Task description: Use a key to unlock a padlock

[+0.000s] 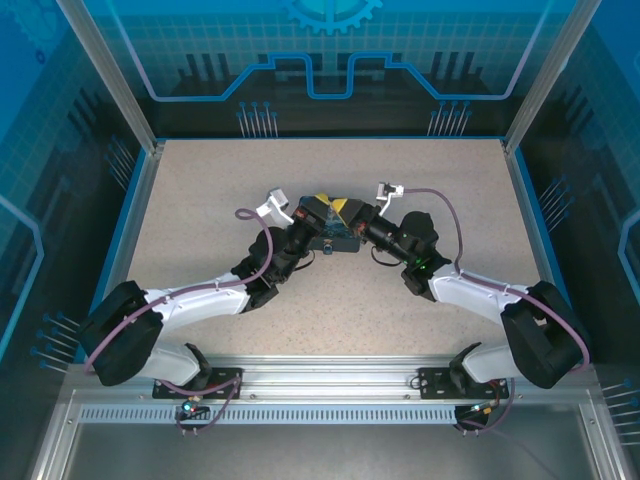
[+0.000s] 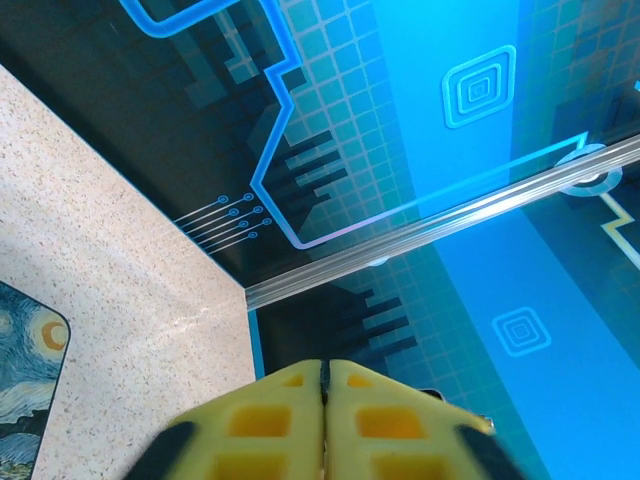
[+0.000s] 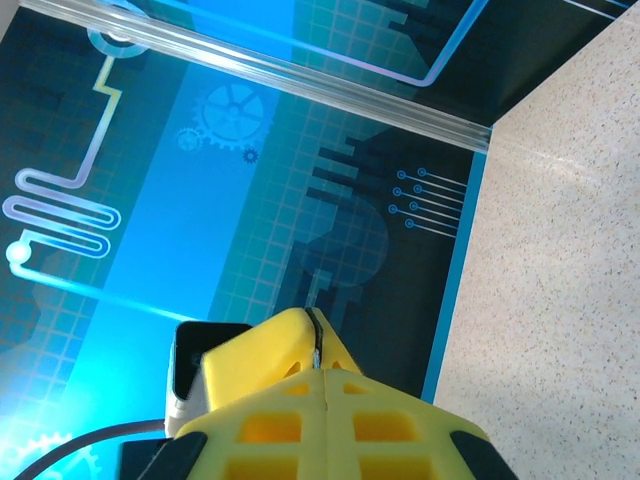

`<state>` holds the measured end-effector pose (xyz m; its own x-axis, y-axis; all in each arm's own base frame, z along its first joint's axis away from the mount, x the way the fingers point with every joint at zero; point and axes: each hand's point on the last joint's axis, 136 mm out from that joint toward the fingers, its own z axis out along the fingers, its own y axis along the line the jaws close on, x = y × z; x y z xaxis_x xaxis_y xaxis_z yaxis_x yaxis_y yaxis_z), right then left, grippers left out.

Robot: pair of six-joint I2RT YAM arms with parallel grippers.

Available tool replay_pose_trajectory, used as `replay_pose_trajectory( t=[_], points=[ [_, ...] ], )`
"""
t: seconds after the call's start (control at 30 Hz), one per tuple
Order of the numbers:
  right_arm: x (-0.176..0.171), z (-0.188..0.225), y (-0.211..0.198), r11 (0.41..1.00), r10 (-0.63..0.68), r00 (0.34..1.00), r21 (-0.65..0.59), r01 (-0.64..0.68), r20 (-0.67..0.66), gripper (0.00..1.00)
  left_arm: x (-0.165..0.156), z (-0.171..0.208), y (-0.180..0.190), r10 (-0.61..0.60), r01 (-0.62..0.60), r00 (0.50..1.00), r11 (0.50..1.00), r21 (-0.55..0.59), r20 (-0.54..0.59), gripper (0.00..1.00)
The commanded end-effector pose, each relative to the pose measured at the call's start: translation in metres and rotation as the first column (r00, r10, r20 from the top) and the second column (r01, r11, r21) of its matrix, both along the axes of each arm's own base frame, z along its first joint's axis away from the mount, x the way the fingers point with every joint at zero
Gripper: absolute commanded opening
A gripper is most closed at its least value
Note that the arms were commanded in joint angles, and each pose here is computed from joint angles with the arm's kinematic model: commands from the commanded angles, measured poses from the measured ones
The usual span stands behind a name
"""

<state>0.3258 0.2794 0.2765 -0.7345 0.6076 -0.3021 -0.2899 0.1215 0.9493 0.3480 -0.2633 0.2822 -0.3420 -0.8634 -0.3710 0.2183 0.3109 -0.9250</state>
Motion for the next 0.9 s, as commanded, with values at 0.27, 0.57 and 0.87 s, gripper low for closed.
replay_pose_trajectory(
  t=[0.27,0.57,0.87],
  points=[
    [-0.014,-0.010,-0.025,0.984,0.089,0.995,-0.159,-0.081,0.046,0.00,-0.028,0.014,0.031,-0.042,0.045,0.999,0.983,0.178,-0.022,0.80],
    [-0.053,-0.001,-0.020,0.915,0.319,0.932,-0.313,-0.255,0.174,0.00,-0.033,0.012,0.024,-0.333,0.361,0.929,0.912,0.194,-0.162,0.82],
    [-0.057,-0.008,-0.034,0.798,0.244,0.927,-0.602,-0.025,0.286,0.00,-0.041,-0.022,0.018,-0.335,0.387,0.793,0.922,-0.005,-0.510,0.74]
  ],
)
